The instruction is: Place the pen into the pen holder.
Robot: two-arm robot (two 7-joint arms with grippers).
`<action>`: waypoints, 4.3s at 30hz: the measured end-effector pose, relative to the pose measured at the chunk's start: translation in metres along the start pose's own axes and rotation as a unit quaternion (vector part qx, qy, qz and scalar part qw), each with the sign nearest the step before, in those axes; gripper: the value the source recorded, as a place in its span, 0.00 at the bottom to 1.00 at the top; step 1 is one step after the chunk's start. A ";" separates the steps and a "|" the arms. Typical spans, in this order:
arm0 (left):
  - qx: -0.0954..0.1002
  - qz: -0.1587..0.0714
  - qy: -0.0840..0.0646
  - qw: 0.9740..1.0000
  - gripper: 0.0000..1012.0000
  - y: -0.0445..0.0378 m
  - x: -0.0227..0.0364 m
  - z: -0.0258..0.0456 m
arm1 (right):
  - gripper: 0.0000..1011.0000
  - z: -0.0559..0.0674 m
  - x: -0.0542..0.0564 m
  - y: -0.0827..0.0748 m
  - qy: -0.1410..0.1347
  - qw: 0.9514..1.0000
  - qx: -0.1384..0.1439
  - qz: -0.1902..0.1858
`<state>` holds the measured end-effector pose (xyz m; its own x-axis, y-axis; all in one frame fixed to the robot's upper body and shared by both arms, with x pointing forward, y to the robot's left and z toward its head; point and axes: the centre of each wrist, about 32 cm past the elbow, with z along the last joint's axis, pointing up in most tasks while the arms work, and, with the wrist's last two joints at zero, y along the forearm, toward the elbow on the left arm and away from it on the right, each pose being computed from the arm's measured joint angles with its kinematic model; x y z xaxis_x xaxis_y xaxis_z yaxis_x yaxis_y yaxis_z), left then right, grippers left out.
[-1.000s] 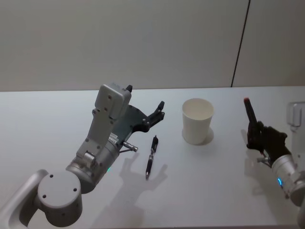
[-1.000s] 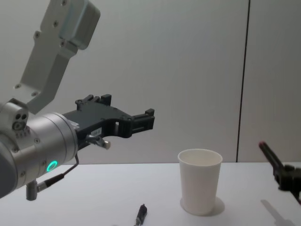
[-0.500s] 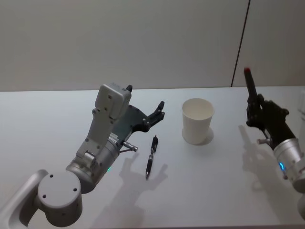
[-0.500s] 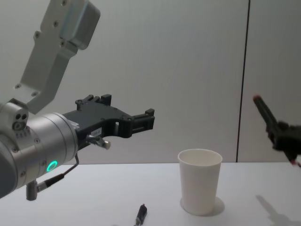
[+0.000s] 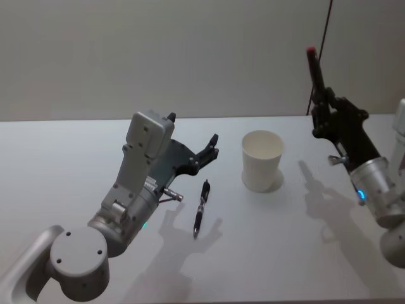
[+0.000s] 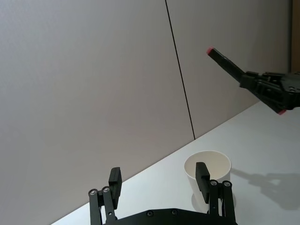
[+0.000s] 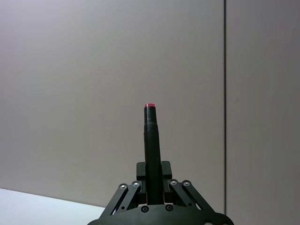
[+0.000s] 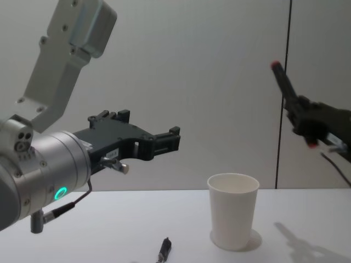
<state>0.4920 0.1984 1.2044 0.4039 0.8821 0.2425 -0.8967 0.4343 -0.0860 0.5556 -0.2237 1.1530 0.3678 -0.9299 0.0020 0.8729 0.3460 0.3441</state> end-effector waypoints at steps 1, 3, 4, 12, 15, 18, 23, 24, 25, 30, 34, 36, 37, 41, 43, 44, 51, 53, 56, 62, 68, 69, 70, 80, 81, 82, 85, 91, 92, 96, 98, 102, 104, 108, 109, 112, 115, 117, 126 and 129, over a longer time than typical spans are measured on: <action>0.000 0.000 0.000 1.000 0.99 0.0000 0.0000 0.0000 | 0.17 -0.003 0.000 0.006 0.001 1.000 0.009 0.010; 0.000 0.000 0.000 1.000 0.99 0.0000 0.0000 0.0000 | 0.17 -0.006 0.000 0.012 0.001 1.000 0.020 0.019; 0.000 0.000 0.000 1.000 0.99 0.0000 0.0000 0.0000 | 0.17 -0.007 0.001 0.017 0.000 0.999 0.025 0.025; 0.000 0.000 0.000 1.000 0.99 0.0000 0.0000 0.0000 | 0.17 -0.031 -0.003 0.046 -0.007 0.996 0.050 0.072; 0.000 0.000 0.000 1.000 0.99 0.0000 0.0000 0.0000 | 0.17 -0.036 -0.004 0.053 -0.008 0.995 0.053 0.081; 0.000 0.000 0.000 1.000 0.99 0.0000 0.0000 0.0000 | 0.17 -0.044 -0.006 0.063 -0.011 0.994 0.053 0.094; 0.000 0.000 0.000 1.000 0.99 0.0000 0.0000 0.0000 | 0.17 -0.052 -0.009 0.071 -0.014 0.993 0.047 0.105; 0.000 0.000 0.000 1.000 0.99 0.0000 0.0000 0.0000 | 0.17 -0.053 -0.009 0.072 -0.015 0.993 0.045 0.107; 0.000 0.000 0.000 1.000 0.99 0.0000 0.0000 0.0000 | 0.17 -0.055 -0.011 0.074 -0.016 0.993 0.041 0.109; 0.000 0.000 0.000 1.000 0.99 0.0000 0.0000 0.0000 | 0.17 -0.059 -0.014 0.078 -0.022 0.992 0.033 0.116; 0.000 0.000 0.000 1.000 0.99 0.0000 0.0000 0.0000 | 0.17 -0.061 -0.018 0.080 -0.030 0.992 0.023 0.118; 0.000 0.000 0.000 1.000 0.99 0.0000 0.0000 0.0000 | 0.17 -0.062 -0.018 0.080 -0.033 0.992 0.020 0.118; 0.000 0.000 0.000 1.000 0.99 0.0000 0.0000 0.0000 | 0.17 -0.062 -0.019 0.080 -0.035 0.992 0.018 0.118; 0.000 0.000 0.000 1.000 0.99 0.0000 0.0000 0.0000 | 0.17 -0.064 -0.021 0.080 -0.044 0.992 0.010 0.117; 0.000 0.000 0.000 1.000 0.99 0.0000 0.0000 0.0000 | 0.17 -0.065 -0.021 0.080 -0.049 0.992 0.005 0.115; 0.000 0.000 0.000 1.000 0.99 0.0000 0.0000 0.0000 | 0.17 -0.065 -0.021 0.080 -0.049 0.992 0.005 0.115; 0.000 0.000 0.000 1.000 0.99 0.0000 0.0000 0.0000 | 0.17 -0.067 -0.020 0.077 -0.061 0.992 -0.007 0.109; 0.000 0.000 0.000 1.000 0.99 0.0000 0.0000 0.0000 | 0.17 -0.067 -0.020 0.077 -0.063 0.992 -0.009 0.108; 0.000 0.000 0.000 1.000 0.99 0.0000 0.0000 0.0000 | 0.17 -0.068 -0.019 0.075 -0.065 0.992 -0.013 0.105; 0.000 0.000 0.000 1.000 0.99 0.0000 0.0000 0.0000 | 0.17 -0.070 -0.017 0.072 -0.067 0.992 -0.018 0.102; 0.000 0.000 0.000 1.000 0.99 0.0000 0.0000 0.0000 | 0.17 -0.071 -0.016 0.070 -0.065 0.993 -0.019 0.100; 0.000 0.000 0.000 1.000 0.99 0.0000 0.0000 0.0000 | 0.17 -0.071 -0.016 0.070 -0.065 0.993 -0.019 0.100; 0.000 0.000 0.000 1.000 0.99 0.0000 0.0000 0.0000 | 0.18 -0.072 -0.016 0.070 -0.064 0.993 -0.020 0.100; 0.000 0.000 0.000 1.000 0.99 0.0000 0.0000 0.0000 | 0.44 -0.074 -0.018 0.068 -0.053 0.993 -0.017 0.102; 0.000 0.000 0.000 1.000 0.99 0.0000 0.0000 0.0000 | 0.46 -0.074 -0.019 0.068 -0.053 0.993 -0.017 0.102; 0.000 0.000 0.000 1.000 0.99 0.0000 0.0000 0.0000 | 0.52 -0.074 -0.019 0.068 -0.052 0.993 -0.016 0.103; 0.000 0.000 0.000 1.000 0.99 0.0000 0.0000 0.0000 | 0.63 -0.074 -0.021 0.068 -0.049 0.993 -0.015 0.104; 0.000 0.000 0.000 1.000 0.99 0.0000 0.0000 0.0000 | 0.82 -0.075 -0.023 0.068 -0.045 0.993 -0.013 0.106; 0.000 0.000 0.000 1.000 0.99 0.0000 0.0000 0.0000 | 0.82 -0.075 -0.024 0.068 -0.045 0.993 -0.013 0.106; 0.000 0.000 0.000 1.000 0.99 0.0000 0.0000 0.0000 | 0.92 -0.075 -0.025 0.068 -0.043 0.993 -0.012 0.106; 0.000 0.000 0.000 1.000 0.99 0.0000 0.0000 0.0000 | 0.96 -0.075 -0.026 0.069 -0.041 0.993 -0.011 0.106; 0.000 0.000 0.000 1.000 0.99 0.0000 0.0000 0.0000 | 0.99 -0.074 -0.026 0.070 -0.037 0.994 -0.009 0.103; 0.000 0.000 0.000 1.000 0.99 0.0000 0.0000 0.0000 | 0.99 -0.073 -0.027 0.072 -0.034 0.994 -0.008 0.101; 0.000 0.000 0.000 1.000 0.99 0.0000 0.0000 0.0000 | 0.99 -0.071 -0.026 0.075 -0.031 0.995 -0.008 0.097; 0.000 0.000 0.000 1.000 0.99 0.0000 0.0000 0.0000 | 0.99 -0.069 -0.026 0.077 -0.029 0.995 -0.008 0.094; 0.000 0.000 0.000 1.000 0.99 0.0000 0.0000 0.0000 | 0.99 -0.065 -0.025 0.082 -0.027 0.996 -0.008 0.088; 0.000 0.000 0.000 1.000 0.99 0.0000 0.0000 0.0000 | 0.99 -0.060 -0.024 0.088 -0.024 0.996 -0.010 0.081; 0.000 0.000 0.000 1.000 0.99 0.0000 0.0000 0.0000 | 0.99 -0.058 -0.023 0.092 -0.023 0.997 -0.010 0.077; 0.000 0.000 0.000 1.000 0.99 0.0000 0.0000 0.0000 | 0.99 -0.041 -0.021 0.110 -0.015 0.998 -0.021 0.057; 0.000 0.000 0.000 1.000 0.99 0.0000 0.0000 0.0000 | 0.99 -0.034 -0.020 0.111 -0.009 0.998 -0.025 0.049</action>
<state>0.4920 0.1984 1.2044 0.4040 0.8820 0.2425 -0.8966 0.4343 -0.0860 0.6564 -0.1624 1.1593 0.4460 -0.8936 0.0508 0.8485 0.4402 0.2937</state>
